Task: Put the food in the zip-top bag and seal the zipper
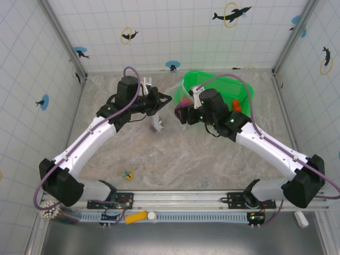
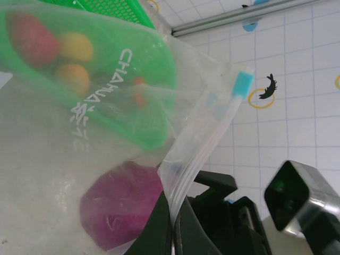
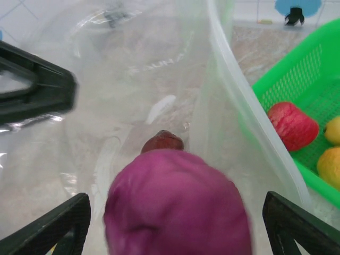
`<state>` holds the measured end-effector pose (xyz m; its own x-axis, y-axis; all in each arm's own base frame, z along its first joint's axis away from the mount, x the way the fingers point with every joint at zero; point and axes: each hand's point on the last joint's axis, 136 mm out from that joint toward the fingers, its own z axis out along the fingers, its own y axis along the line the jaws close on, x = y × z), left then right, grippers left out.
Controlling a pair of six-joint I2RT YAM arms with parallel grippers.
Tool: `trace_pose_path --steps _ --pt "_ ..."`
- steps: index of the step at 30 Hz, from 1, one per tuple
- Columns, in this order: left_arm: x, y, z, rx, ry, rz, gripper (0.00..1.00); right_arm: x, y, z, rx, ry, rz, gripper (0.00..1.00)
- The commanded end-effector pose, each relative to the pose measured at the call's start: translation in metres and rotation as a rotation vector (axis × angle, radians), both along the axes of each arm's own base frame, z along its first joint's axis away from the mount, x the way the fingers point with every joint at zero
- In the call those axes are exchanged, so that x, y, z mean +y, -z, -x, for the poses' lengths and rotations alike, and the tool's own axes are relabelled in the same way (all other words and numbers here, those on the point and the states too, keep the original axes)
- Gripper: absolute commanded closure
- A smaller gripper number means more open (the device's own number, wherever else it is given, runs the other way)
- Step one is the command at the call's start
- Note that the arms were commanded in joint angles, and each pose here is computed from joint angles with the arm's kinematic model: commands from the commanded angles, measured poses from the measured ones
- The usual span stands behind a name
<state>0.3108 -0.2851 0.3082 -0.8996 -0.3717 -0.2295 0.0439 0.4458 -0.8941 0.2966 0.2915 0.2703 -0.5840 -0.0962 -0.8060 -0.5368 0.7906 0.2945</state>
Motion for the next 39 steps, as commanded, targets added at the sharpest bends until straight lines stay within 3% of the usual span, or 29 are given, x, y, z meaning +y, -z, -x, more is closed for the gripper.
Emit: trace_pose_path --steps 1,13,22,28,30,34,39 --pt "0.000 -0.002 0.002 -0.014 0.006 -0.019 1.00 0.003 -0.023 0.000 -0.045 -0.012 -0.015 0.10" --pt "0.004 0.008 0.004 -0.005 -0.006 -0.039 1.00 0.006 -0.067 0.010 -0.076 -0.091 -0.168 0.10" --pt "0.021 0.019 0.001 0.007 -0.057 -0.065 1.00 -0.054 -0.079 -0.031 -0.069 0.061 -0.291 0.10" --pt "0.023 0.014 0.002 -0.007 -0.054 -0.064 1.00 -0.102 -0.020 -0.081 0.049 0.249 -0.248 0.08" --pt "0.022 0.012 0.002 -0.014 -0.049 -0.063 1.00 -0.111 0.007 -0.096 0.080 0.309 -0.193 0.00" --pt "0.023 0.013 0.001 -0.026 -0.046 -0.076 1.00 -0.123 0.050 -0.128 0.137 0.377 -0.129 0.01" --pt "0.024 0.023 0.001 -0.025 -0.036 -0.102 1.00 -0.123 0.107 -0.166 0.201 0.367 0.102 0.03"
